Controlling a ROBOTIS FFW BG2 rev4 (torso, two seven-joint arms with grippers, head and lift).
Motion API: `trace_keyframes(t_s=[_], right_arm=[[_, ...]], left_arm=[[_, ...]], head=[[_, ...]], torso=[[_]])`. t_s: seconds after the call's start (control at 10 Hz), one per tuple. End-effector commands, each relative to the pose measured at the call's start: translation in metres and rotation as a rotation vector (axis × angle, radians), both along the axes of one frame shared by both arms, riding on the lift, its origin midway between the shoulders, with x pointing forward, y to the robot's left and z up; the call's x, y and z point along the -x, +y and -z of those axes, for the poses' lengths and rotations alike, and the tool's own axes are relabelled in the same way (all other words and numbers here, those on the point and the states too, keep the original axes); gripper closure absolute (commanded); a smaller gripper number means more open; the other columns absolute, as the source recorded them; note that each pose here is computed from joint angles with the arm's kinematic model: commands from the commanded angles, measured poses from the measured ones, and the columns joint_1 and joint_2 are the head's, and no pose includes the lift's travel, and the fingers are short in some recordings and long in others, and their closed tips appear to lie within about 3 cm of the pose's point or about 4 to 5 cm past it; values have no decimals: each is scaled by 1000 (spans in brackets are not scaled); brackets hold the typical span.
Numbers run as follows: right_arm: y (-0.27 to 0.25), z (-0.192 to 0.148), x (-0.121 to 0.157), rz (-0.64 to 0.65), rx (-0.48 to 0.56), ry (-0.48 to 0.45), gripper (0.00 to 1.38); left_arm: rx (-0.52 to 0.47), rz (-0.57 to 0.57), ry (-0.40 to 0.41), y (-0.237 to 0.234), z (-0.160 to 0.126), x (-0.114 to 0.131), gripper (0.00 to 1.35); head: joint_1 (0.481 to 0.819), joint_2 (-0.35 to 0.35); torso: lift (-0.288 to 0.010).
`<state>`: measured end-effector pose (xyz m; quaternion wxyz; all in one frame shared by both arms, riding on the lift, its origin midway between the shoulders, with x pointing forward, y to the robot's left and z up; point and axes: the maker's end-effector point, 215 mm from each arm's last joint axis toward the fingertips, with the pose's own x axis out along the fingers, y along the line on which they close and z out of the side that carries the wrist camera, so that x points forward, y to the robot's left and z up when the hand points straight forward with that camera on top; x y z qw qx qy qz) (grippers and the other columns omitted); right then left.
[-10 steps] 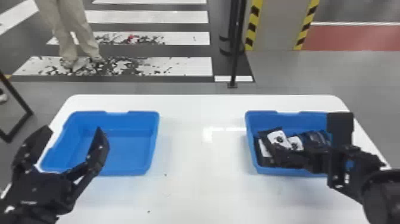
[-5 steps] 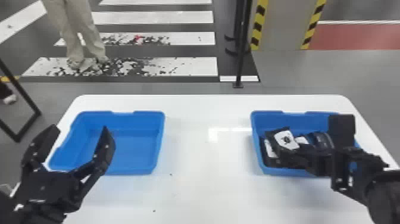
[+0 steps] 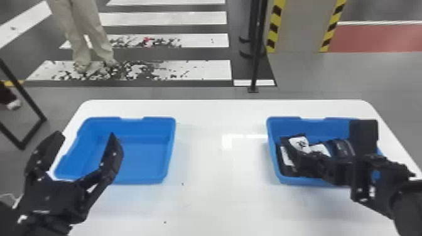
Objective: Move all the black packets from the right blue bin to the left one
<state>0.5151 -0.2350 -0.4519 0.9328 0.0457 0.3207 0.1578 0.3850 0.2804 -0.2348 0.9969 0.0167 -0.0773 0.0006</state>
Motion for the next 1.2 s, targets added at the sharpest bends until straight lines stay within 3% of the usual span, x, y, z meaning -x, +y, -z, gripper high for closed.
trace_keyframes(t_s=[0.0,0.3,0.5,0.8,1.0,1.1], right_arm=[[7,-12,-2,-11,-30,-42,1093],[13,-67,-30,-58,-195,-299,1093],[67,-114,-25,-205,-353,-403,1092],[170,-142,7,-440,-573,-374,1092],[228,-150,33,-553,-657,-334,1093],[249,-155,44,-596,-685,-322,1092]], left_arm=[[-1,-1,-1,1,0,0,133],[23,-2,-33,-1,-8,1,133],[115,39,-50,-17,-13,-2,130],[252,139,-91,-52,-42,-4,133],[337,264,-46,-93,-47,-10,128],[333,306,-12,-105,-42,-13,133]], head=[[695,53],[695,72],[695,79],[695,161],[695,203],[695,219]], torso=[[-140],[-140],[-140],[-140],[-140],[-140]])
